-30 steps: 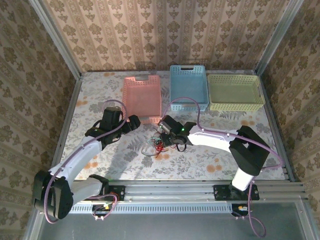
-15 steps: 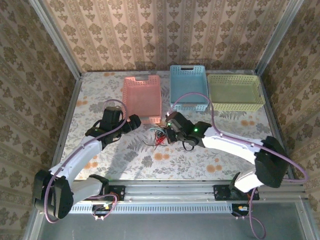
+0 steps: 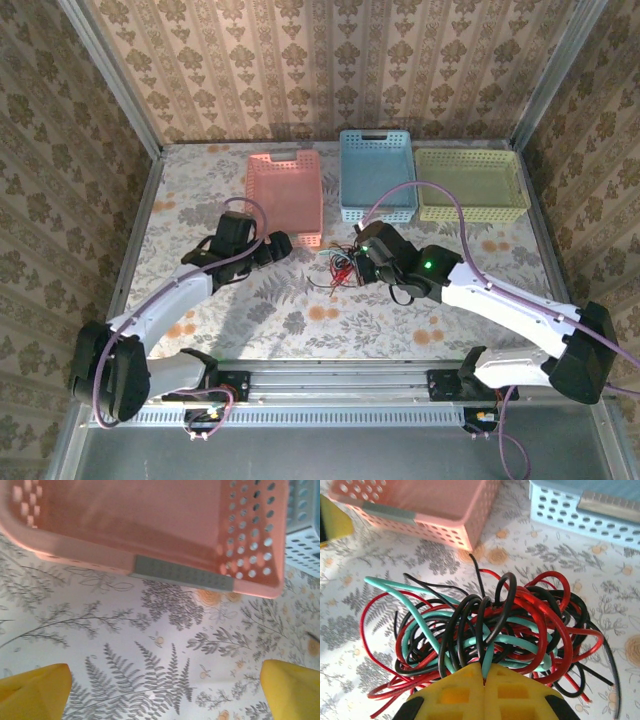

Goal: Untangle the cables

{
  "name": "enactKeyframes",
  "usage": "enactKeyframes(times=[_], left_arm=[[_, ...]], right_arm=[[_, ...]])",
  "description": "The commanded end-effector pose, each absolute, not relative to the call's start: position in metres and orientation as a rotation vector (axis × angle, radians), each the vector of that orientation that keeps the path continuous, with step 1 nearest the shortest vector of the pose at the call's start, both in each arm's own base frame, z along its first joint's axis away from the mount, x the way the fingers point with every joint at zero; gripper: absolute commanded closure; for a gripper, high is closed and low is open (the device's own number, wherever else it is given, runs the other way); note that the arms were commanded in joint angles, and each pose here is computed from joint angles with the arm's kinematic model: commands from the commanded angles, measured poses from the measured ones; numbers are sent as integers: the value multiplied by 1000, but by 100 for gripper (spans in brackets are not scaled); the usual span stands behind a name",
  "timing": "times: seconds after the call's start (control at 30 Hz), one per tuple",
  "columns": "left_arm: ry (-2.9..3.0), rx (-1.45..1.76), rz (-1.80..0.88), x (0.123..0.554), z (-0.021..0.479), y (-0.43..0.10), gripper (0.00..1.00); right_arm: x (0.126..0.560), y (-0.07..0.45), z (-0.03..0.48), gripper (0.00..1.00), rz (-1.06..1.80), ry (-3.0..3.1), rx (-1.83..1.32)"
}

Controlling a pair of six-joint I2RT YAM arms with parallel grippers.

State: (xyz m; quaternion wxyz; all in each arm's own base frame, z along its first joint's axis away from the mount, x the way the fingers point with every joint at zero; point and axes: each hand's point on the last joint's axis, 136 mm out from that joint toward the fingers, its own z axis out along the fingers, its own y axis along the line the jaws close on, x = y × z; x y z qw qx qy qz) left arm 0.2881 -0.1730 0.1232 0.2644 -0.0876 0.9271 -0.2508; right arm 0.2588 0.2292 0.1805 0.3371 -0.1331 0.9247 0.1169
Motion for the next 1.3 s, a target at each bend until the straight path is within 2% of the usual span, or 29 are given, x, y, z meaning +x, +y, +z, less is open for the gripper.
enactKeyframes(times=[0.0,0.13,0.23,0.37,0.57,0.67,0.73,0.83,1.0,1.17,1.27], left_arm=[[2486,-157,-722,294,137,-189,3],[2509,-100,-737,293,136,-202,4],[2529,-69,-758,293,130,-214,7],[2580,0,-817,290,120,-237,17],[2627,130,-847,275,100,-271,20],[2647,195,-871,267,88,-287,29],[2661,233,-882,262,84,-297,31],[2663,299,-875,255,82,-311,33],[2639,446,-819,246,87,-323,30],[2639,505,-850,236,79,-332,25],[2619,573,-859,228,77,-338,24]], right_arm=[[244,223,151,92,286,2534,-368],[240,208,159,62,261,2497,-333],[241,199,160,59,234,2483,-314],[245,193,145,58,170,2517,-315],[259,190,114,52,165,2591,-296],[270,197,107,54,287,2617,-249],[274,203,106,57,351,2612,-234],[279,204,99,70,417,2625,-196],[278,204,91,77,456,2634,-173],[274,206,85,77,492,2647,-161],[273,207,80,85,503,2660,-151]])
